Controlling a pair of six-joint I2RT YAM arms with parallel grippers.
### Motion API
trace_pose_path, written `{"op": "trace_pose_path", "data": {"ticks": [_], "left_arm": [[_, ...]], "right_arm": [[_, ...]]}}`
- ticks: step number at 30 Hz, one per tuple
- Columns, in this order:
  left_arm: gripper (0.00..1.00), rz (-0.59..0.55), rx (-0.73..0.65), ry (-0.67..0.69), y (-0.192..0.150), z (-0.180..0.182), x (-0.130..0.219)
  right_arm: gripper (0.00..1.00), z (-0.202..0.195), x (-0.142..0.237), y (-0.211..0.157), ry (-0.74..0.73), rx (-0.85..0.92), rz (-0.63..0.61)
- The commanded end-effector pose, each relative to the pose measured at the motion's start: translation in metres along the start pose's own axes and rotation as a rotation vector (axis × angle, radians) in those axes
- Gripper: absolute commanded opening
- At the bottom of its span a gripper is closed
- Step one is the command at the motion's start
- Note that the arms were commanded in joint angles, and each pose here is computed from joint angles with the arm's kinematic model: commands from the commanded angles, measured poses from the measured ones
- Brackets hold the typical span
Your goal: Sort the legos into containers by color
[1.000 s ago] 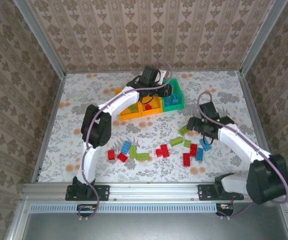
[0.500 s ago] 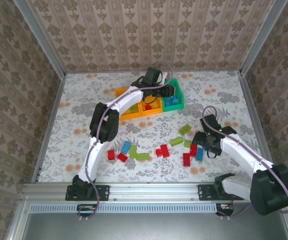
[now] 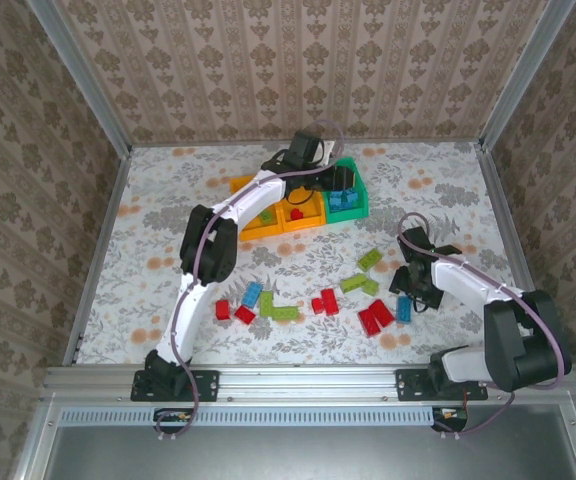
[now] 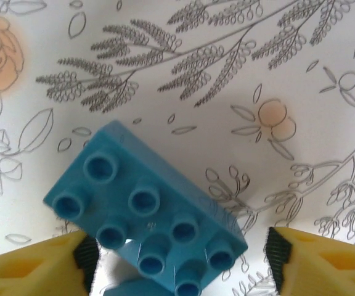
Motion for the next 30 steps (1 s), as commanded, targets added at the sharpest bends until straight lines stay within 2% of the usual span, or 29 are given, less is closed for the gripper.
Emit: {"op": "trace_pose_path", "data": {"ticks": [1,3,10,11,15,23,28,30], "left_arm": [[0.59,-0.001,-0.014,-0.044,0.007,-0.012,0.01],[0.6,-0.002,-0.014,-0.045,0.006,-0.013,0.012],[0.67,0.005,-0.01,-0.04,0.003,-0.014,0.018],[0.71,0.008,-0.008,-0.037,0.002,-0.013,0.018],[1.0,0.006,-0.002,-0.023,-0.001,-0.013,0.026],[1.0,-0.068,-0.011,0.007,-0.007,-0.018,0.059],[1.0,-0.106,-0.021,0.024,-0.017,-0.021,0.085],[1.0,-0.117,-0.007,0.038,-0.022,-0.016,0.094]], "right_arm": [[0.7,-0.001,-0.002,0.008,-0.018,0.021,-0.022],[0.68,0.0,-0.003,0.011,0.002,0.024,-0.021],[0.5,0.009,-0.014,0.017,0.034,0.06,0.025],[0.46,0.009,-0.014,0.018,0.039,0.062,0.022],[0.28,0.013,-0.007,0.025,0.064,0.077,-0.005],[0.24,0.041,0.05,0.062,0.198,0.163,-0.207],[0.24,0.078,0.09,0.1,0.31,0.241,-0.335],[0.24,0.096,0.096,0.117,0.345,0.274,-0.341]]}}
Point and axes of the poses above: each hand's point on the last joint's axis, 136 mm out from that joint toward the fingers, its own x axis back along the fingers, its own z axis along the line the jaws close on, y = z × x, the point moved 10 cm from there along x, back along the fingers, and after that the axes turned 14 degrees about x, right-handed, at the moved point
